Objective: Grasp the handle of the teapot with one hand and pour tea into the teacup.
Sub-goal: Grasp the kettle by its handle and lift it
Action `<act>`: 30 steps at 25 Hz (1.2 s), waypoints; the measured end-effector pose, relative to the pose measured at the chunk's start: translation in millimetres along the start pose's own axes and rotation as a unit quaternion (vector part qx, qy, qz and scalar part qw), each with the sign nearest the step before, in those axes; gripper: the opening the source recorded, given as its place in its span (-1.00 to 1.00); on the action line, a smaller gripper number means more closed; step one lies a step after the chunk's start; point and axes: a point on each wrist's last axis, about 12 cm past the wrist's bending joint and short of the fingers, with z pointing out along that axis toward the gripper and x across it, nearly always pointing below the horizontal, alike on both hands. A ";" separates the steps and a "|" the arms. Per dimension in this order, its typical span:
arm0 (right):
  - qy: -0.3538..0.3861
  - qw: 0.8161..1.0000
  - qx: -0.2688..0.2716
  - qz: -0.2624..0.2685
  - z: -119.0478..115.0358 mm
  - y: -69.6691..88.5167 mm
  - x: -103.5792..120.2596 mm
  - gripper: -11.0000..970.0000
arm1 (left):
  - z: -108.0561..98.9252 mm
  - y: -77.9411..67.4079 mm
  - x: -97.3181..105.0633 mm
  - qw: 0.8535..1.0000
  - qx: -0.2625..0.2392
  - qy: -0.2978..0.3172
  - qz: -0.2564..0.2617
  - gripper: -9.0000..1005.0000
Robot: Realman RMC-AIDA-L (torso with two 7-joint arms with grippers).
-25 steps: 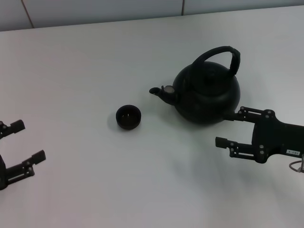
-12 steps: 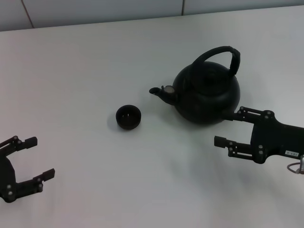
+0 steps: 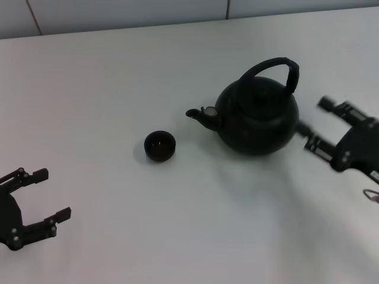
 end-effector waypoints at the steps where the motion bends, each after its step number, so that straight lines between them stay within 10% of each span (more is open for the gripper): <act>1: -0.029 0.997 0.074 -0.005 -0.8 5.4 7.3 0.47 | 0.0 0.0 0.0 1.000 0.000 0.000 0.000 0.66; 9: -0.010 0.972 0.231 -0.037 23.8 36.2 33.8 0.47 | 1.3 -2.4 0.1 1.000 -0.009 -0.012 -0.007 0.66; 30: 0.007 0.972 0.230 -0.051 64.8 9.4 26.7 0.47 | 2.3 -4.9 1.0 1.000 -0.015 -0.015 -0.009 0.66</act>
